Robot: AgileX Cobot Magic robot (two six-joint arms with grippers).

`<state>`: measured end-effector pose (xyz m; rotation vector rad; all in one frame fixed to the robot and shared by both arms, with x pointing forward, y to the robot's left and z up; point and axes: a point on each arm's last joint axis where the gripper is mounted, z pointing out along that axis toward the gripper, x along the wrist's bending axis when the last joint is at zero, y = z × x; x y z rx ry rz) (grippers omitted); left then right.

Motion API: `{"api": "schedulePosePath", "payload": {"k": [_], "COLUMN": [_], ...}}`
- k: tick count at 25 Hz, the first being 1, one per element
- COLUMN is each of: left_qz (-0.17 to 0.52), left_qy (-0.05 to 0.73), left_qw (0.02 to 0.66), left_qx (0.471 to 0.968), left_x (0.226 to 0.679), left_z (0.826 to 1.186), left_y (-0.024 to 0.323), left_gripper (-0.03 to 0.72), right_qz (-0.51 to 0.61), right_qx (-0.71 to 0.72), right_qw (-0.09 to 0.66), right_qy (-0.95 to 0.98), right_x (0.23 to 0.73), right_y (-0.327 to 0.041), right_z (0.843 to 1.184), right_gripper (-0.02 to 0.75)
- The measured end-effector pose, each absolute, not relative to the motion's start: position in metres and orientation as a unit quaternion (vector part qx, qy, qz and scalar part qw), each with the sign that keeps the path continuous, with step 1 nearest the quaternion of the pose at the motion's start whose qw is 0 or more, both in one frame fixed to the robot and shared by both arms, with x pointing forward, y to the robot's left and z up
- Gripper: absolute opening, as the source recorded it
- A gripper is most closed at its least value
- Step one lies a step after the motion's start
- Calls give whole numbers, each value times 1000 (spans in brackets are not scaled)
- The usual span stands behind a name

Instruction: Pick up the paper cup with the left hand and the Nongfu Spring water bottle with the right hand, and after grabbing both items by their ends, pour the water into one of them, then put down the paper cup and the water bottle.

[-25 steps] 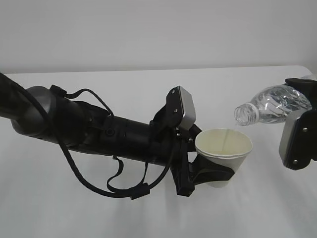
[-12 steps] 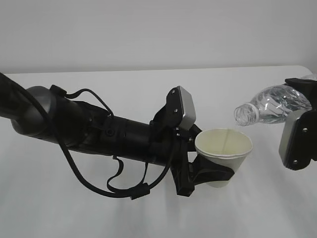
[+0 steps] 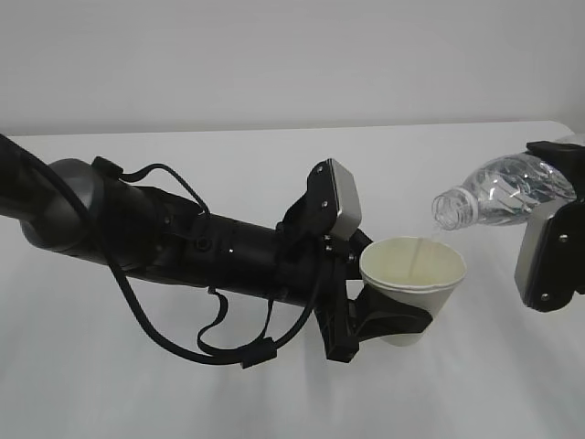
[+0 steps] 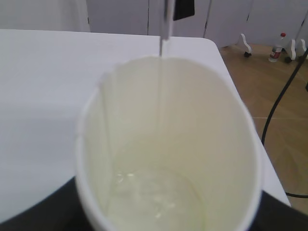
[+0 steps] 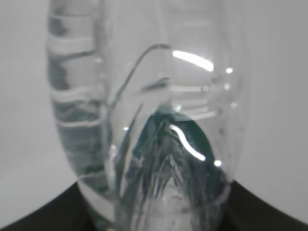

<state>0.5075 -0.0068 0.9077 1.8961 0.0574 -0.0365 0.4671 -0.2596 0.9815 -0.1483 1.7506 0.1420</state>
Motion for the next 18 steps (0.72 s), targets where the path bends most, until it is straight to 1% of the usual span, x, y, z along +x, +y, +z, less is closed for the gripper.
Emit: {"api": "schedulePosePath", "payload": {"k": [18], "left_qz": [-15], "left_qy": [25], "left_qw": [582], "left_qx": [813], "left_x": [508], "left_z": [908], "left_y": [-7], "left_gripper": [428], "right_qz": [60], "right_qx": [-67], "right_qw": [638], "right_qy": [765], "right_x": [467], "right_y": [-260], "right_z": [982], "right_gripper": [349]}}
